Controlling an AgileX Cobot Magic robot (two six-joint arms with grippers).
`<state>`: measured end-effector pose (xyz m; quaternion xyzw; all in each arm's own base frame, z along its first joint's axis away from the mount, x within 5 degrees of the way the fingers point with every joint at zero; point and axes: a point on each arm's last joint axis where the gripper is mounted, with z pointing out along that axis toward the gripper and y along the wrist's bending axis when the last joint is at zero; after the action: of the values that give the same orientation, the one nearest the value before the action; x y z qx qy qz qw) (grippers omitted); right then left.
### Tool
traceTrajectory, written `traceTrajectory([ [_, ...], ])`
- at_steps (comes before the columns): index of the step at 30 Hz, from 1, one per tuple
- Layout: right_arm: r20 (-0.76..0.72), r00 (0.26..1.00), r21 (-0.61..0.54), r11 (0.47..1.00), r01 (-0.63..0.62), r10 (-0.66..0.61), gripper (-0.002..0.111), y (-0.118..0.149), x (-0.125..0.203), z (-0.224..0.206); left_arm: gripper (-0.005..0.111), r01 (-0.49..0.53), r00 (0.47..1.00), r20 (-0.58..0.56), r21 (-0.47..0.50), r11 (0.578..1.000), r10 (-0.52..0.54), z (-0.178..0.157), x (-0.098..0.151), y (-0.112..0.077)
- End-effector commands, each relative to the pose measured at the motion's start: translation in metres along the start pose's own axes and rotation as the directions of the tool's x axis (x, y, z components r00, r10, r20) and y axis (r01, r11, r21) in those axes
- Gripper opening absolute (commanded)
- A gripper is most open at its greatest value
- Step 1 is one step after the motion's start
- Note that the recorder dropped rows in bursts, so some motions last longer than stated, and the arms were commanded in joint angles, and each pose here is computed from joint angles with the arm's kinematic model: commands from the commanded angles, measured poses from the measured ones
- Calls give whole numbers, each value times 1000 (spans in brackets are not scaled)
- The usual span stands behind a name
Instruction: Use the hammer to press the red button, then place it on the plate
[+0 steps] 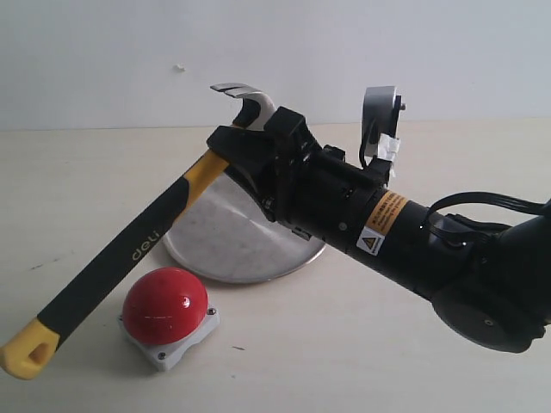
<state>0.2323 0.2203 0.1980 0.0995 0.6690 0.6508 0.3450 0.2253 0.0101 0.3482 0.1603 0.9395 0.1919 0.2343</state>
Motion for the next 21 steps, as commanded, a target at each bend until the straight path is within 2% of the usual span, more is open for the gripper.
traceTrajectory([
  [1, 31, 999, -99, 995, 18, -15, 0, 13, -4, 1, 0, -8, 1000, 14, 442, 897, 2, -3, -16, -38],
  [2, 31, 999, -99, 995, 18, -15, 0, 13, -4, 1, 0, 6, 999, 31, 516, 857, -25, -7, -19, -45],
  [4, 33, 999, -80, 997, 17, -15, 0, 11, -4, 1, 4, -59, 996, 85, 624, 779, 7, -13, -22, -56],
  [6, 39, 999, -60, 998, 20, -18, 0, 10, -5, 2, 13, -105, 989, 146, 688, 718, 4, -19, -25, -62],
  [8, 45, 999, -48, 999, 21, -19, 0, 8, -5, 2, 30, -113, 985, 172, 724, 681, -19, -23, -28, -65],
  [11, 42, 999, -37, 999, 23, -21, 0, 8, -5, 2, 58, -114, 984, 178, 741, 661, -30, -25, -29, -68],
  [12, 41, 999, -31, 999, 23, -22, 0, 7, -5, 2, 61, -122, 983, 183, 744, 657, -25, -26, -30, -70],
  [16, 37, 999, -43, 999, 12, -10, 0, 13, -8, 10, 62, -238, 964, 259, 747, 621, 58, -34, -31, -85],
  [18, 37, 999, -43, 999, 5, -4, 0, 15, -10, 14, 62, -272, 958, 272, 753, 599, 93, -36, -32, -95],
  [21, 37, 999, -26, 1000, 7, -6, 0, 15, -12, 17, 62, -296, 954, 256, 750, 592, 153, -34, -33, -107],
])
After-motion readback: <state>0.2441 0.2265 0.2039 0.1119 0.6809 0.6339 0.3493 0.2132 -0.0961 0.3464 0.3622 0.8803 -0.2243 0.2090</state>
